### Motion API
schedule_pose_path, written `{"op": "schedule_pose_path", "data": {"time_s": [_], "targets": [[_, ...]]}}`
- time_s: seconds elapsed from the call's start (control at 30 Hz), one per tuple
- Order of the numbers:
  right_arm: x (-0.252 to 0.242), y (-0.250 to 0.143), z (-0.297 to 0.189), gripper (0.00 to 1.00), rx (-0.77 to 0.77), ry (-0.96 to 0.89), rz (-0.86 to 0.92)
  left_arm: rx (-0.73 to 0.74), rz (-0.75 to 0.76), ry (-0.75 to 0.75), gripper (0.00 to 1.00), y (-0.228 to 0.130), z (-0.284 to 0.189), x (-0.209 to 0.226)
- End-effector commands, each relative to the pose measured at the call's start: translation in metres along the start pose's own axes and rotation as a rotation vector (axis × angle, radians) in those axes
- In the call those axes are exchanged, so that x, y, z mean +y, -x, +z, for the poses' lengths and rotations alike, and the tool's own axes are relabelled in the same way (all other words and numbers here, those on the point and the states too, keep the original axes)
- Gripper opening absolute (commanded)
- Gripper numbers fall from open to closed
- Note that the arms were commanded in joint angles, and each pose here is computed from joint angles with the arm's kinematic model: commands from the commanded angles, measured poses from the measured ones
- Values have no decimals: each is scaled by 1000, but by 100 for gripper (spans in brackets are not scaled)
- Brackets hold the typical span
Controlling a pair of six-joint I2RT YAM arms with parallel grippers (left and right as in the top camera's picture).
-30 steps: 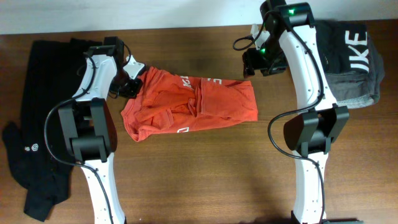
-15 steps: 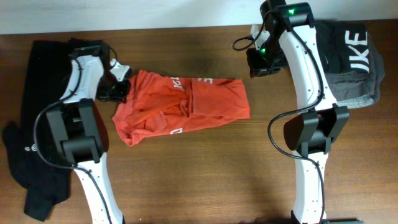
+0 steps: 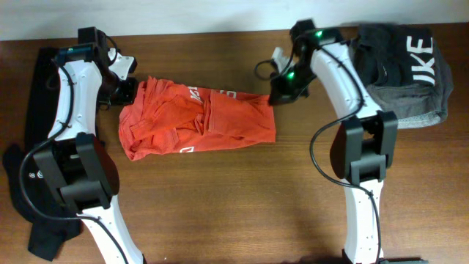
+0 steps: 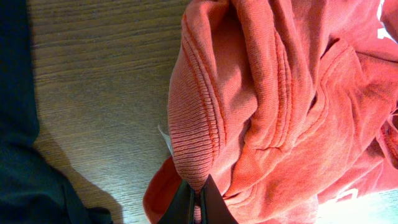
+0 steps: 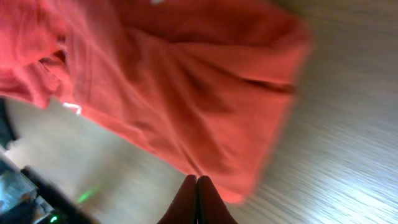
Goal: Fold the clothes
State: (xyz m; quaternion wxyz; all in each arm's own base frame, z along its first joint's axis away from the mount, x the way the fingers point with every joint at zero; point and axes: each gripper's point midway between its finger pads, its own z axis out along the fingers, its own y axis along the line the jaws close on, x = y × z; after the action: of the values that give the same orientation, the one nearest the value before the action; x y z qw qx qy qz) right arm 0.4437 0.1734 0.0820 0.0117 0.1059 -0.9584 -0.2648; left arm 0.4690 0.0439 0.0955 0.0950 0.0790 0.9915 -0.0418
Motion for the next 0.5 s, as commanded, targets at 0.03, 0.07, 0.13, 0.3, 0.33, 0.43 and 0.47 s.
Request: {"op": "schedule_pose_path", "data": {"time_s": [0.03, 0.07, 0.13, 0.3, 0.33, 0.43, 0.47], "targets": [[22, -17, 35, 4, 57, 143, -5, -30, -12, -12, 1, 3, -13, -4], [19, -20, 43, 4, 65, 142, 14, -37, -12, -23, 1, 4, -15, -6], [12, -23, 55, 4, 72, 141, 48, -58, -8, -49, 0, 9, -19, -11], [-3, -31, 74, 4, 80, 140, 102, -152, 21, -136, 1, 27, -48, -34], [-4, -34, 75, 4, 86, 139, 107, -176, 34, -156, 0, 31, -56, -42], [-6, -35, 76, 4, 88, 139, 112, -222, 83, -193, 0, 39, -74, -68], [-6, -34, 76, 4, 85, 140, 112, -232, 101, -202, 0, 41, -78, -79]]}}
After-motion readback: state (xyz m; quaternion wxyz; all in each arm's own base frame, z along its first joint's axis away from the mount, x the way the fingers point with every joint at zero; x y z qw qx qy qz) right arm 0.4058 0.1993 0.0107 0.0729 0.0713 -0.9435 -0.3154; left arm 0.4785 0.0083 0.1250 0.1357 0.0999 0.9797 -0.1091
